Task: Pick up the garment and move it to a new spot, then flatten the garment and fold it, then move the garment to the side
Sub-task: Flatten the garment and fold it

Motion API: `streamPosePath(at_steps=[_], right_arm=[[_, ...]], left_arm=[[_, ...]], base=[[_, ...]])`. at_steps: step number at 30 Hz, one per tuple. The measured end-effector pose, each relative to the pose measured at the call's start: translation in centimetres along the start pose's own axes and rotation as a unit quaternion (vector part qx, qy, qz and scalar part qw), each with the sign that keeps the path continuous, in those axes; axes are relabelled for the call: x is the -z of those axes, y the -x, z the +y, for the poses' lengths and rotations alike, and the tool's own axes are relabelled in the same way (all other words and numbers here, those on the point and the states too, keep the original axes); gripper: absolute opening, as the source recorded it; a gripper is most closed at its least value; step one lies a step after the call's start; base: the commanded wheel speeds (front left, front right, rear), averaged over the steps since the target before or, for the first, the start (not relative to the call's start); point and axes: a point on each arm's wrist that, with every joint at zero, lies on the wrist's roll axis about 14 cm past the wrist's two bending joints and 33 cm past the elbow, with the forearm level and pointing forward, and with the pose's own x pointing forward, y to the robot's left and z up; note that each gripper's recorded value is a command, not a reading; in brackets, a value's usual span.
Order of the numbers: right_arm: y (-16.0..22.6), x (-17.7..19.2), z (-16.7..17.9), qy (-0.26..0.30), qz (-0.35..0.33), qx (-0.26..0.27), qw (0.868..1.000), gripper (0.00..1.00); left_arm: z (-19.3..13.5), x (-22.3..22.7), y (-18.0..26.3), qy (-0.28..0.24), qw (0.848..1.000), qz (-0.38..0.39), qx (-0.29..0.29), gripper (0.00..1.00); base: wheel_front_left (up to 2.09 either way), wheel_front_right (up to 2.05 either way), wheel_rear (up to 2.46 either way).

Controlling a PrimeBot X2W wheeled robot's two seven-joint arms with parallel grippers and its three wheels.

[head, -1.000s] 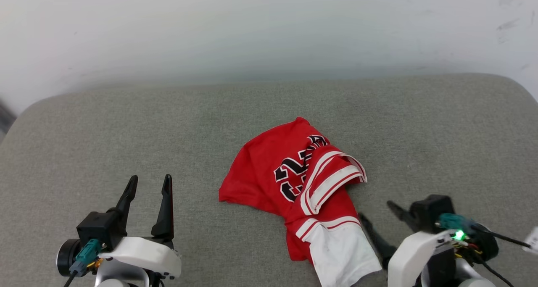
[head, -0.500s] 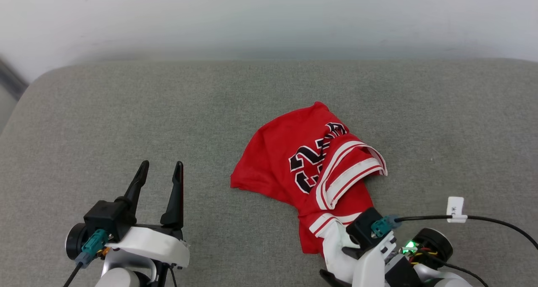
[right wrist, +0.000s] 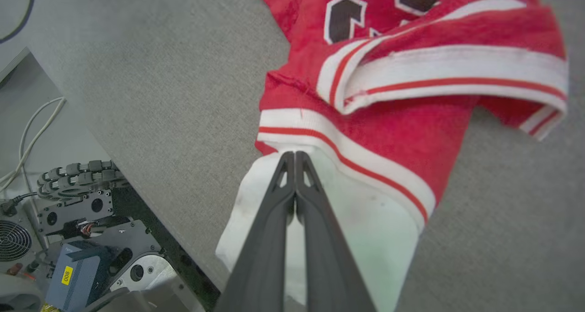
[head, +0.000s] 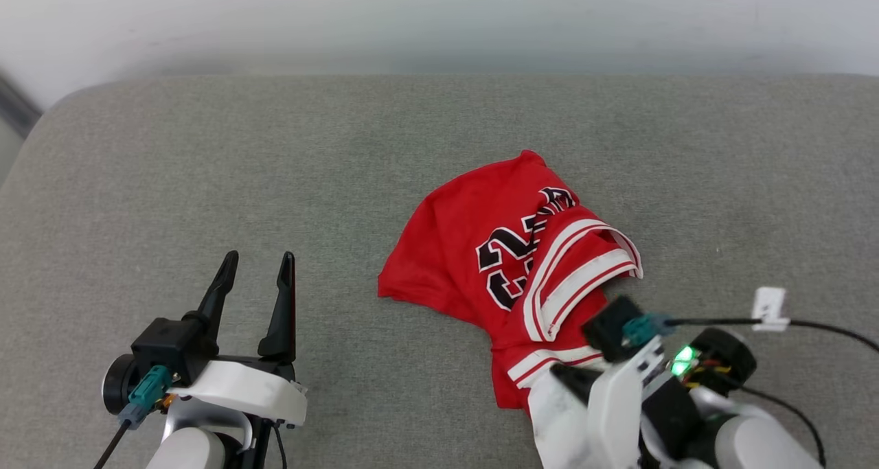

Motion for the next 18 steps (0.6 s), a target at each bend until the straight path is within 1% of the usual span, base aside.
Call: streamPosePath(at_steps=[3,6,9,13,18], right_arm=[[0.7,-1.8,-1.6,-0.008,-0.043,0.028,0.999,0.00],[1.9,-3.1,-3.8,-0.023,-0.079,0.065,0.994,0.00],[3.7,-4.9,-6.6,-0.042,-0.136,0.114,0.983,0.00],[6.1,-5.6,-9.4,-0.068,-0.198,0.172,0.963,0.00],[9.1,-5.7,-11.6,-0.098,-0.280,0.231,0.926,0.00]], left_arm=[[-0.2,0.0,-0.3,-0.001,1.000,-0.001,0.005,1.00],[-0.6,0.0,-0.6,-0.001,1.000,-0.002,0.011,1.00],[-1.1,-0.1,-0.8,-0.001,1.000,-0.004,0.019,1.00],[-1.4,-0.4,-1.0,-0.001,1.000,-0.009,0.024,1.00],[-1.7,-0.9,-1.0,0.000,0.999,-0.017,0.029,1.00]], base=[[0.00,0.00,0.00],[0.00,0.00,0.00],[0.00,0.00,0.00],[0.00,0.00,0.00],[0.00,0.00,0.00]])
